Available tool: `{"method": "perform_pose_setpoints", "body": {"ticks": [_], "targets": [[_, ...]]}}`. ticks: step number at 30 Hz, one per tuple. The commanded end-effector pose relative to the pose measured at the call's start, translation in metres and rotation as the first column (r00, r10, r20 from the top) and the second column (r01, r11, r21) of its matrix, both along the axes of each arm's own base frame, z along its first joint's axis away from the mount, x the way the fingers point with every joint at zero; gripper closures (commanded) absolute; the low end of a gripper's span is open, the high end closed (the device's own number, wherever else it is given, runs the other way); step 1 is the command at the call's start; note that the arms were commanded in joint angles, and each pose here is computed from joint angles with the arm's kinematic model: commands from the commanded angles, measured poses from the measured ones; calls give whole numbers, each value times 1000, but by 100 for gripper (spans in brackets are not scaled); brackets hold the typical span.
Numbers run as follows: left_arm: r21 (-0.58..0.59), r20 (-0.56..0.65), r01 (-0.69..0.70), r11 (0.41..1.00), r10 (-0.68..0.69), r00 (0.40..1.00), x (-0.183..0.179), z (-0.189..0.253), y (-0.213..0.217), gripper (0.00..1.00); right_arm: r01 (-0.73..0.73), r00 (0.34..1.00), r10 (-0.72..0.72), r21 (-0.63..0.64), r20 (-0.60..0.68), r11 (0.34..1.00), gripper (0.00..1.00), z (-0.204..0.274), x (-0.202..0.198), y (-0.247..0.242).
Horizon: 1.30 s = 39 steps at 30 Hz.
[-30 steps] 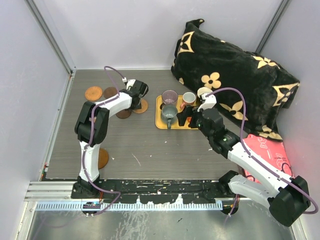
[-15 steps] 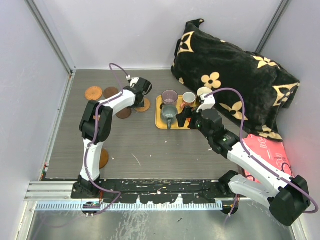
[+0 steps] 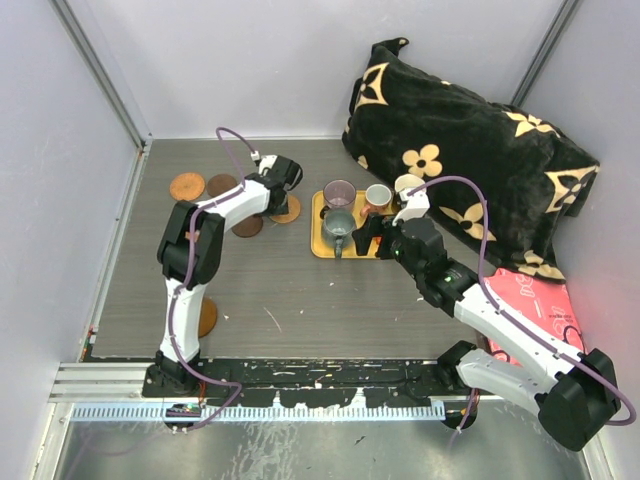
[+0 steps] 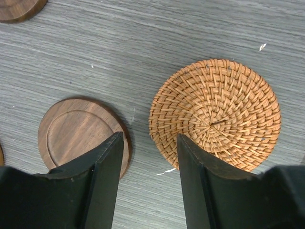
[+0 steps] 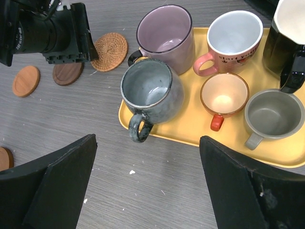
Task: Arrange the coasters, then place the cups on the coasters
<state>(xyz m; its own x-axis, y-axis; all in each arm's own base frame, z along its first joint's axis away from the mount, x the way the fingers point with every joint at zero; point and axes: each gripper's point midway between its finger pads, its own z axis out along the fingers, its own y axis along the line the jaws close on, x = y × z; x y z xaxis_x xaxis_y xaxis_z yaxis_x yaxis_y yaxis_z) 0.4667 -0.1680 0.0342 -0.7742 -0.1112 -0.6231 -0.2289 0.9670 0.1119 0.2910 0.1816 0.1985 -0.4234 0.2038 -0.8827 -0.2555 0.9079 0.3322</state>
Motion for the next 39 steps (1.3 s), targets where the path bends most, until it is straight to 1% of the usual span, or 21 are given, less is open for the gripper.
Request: {"method": "perform_pose_setpoints", "body": {"ticks": [1,5,9,11,14,18,21,26,30,33,36,39], "targets": [[17,-73,-2,1000,3,997,-21,-10,10,48,-9,1000,8,33,28,999,7,9,2,6],[10,-18,-8,1000,9,1000,-16,16,11,48,-8,1000,7,34,28,999,7,9,1,5],[-17,35,-23,1000,24,999,-20,37,14,48,-9,1000,8,35,26,999,6,8,-1,5],[-24,49,-36,999,37,998,-29,40,20,47,-14,1000,13,36,25,999,7,7,-2,5],[-48,88,-39,998,43,995,-38,49,25,43,-14,1000,13,35,25,999,7,6,-2,5],[-96,131,-13,995,25,991,-46,54,23,44,-20,999,19,39,26,999,7,4,-3,6],[-105,136,13,994,1,991,-47,56,20,44,-23,1000,23,40,20,999,7,1,-4,7],[-114,179,103,988,-82,980,-31,56,4,45,-26,1000,25,37,17,999,7,-2,-6,6],[-144,194,144,979,-114,974,-19,55,-11,47,-21,1000,21,24,14,999,7,-4,-6,4],[-162,206,164,973,-130,970,-11,53,-21,48,-18,1000,18,16,10,1000,7,-5,-6,3],[-181,204,182,966,-144,968,-6,48,-31,53,-14,1000,14,11,7,1000,7,-6,-6,2],[-186,195,191,964,-155,968,-2,43,-38,54,-14,1000,14,6,2,1000,7,-8,-5,2]]}}
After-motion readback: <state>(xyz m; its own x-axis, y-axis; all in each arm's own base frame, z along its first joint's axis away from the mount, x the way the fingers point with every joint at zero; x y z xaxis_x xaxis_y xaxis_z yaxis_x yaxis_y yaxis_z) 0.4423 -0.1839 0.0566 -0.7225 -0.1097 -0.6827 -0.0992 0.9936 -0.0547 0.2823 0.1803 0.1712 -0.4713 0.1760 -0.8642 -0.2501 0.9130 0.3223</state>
